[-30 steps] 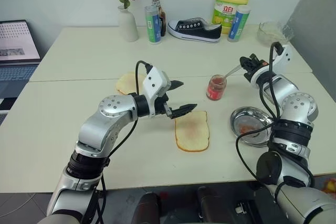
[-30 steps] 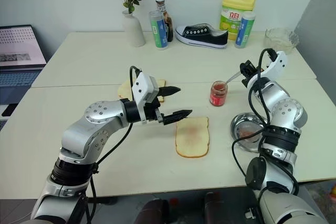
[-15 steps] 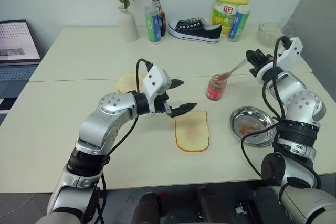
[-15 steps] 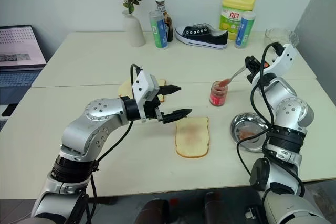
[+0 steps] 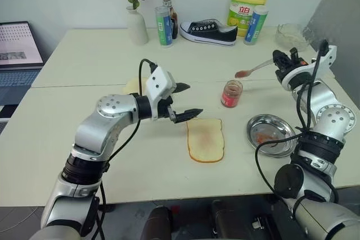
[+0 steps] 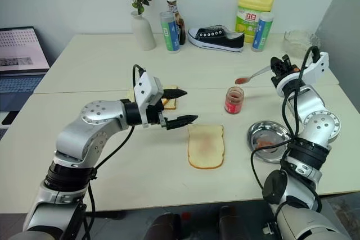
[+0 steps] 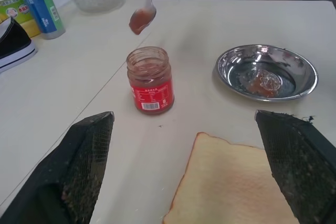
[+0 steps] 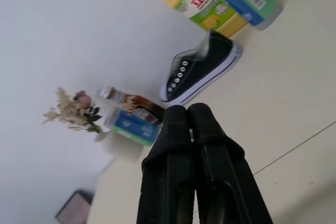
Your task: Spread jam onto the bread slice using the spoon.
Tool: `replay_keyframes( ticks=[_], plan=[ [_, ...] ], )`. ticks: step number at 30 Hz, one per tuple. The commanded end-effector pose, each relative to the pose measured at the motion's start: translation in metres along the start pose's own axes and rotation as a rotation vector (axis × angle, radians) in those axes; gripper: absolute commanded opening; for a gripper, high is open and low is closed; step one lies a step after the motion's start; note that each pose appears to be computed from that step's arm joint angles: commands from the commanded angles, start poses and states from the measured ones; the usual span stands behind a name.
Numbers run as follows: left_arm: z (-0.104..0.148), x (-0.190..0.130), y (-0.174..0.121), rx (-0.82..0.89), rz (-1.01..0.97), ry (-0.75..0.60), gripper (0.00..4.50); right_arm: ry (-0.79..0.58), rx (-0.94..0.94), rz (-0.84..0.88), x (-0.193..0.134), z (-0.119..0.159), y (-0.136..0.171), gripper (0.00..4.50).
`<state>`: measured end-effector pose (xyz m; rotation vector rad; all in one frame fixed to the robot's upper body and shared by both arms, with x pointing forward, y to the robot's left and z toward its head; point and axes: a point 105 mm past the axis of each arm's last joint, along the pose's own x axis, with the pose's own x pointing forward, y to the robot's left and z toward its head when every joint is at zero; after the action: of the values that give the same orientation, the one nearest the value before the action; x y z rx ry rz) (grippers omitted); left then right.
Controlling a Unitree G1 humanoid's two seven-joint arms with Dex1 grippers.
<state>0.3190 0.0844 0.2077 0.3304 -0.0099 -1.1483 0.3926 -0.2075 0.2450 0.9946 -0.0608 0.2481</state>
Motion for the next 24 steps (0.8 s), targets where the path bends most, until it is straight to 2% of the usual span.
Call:
replay_keyframes(
  ticks=[1, 6, 11, 14, 17, 24],
  plan=[
    [0.02, -0.013, -0.008, 0.018, -0.088, -0.045, 4.5, 0.016, 0.026, 0.137, -0.012, 0.0, 0.032, 0.03],
    [0.006, -0.04, -0.034, -0.057, -0.273, 0.074, 4.5, 0.155, 0.032, 0.231, -0.031, -0.035, 0.056, 0.03],
    [-0.011, -0.057, -0.049, -0.084, -0.326, 0.168, 4.5, 0.287, -0.011, 0.273, -0.049, -0.072, 0.067, 0.03],
    [-0.018, -0.061, -0.054, -0.082, -0.32, 0.197, 4.5, 0.382, -0.13, 0.275, -0.058, -0.098, 0.062, 0.03],
    [-0.024, -0.064, -0.057, -0.085, -0.302, 0.218, 4.5, 0.45, -0.172, 0.25, -0.065, -0.123, 0.049, 0.03],
    [-0.029, -0.065, -0.06, -0.086, -0.273, 0.228, 4.5, 0.446, -0.262, 0.187, -0.062, -0.13, 0.025, 0.03]
  ],
)
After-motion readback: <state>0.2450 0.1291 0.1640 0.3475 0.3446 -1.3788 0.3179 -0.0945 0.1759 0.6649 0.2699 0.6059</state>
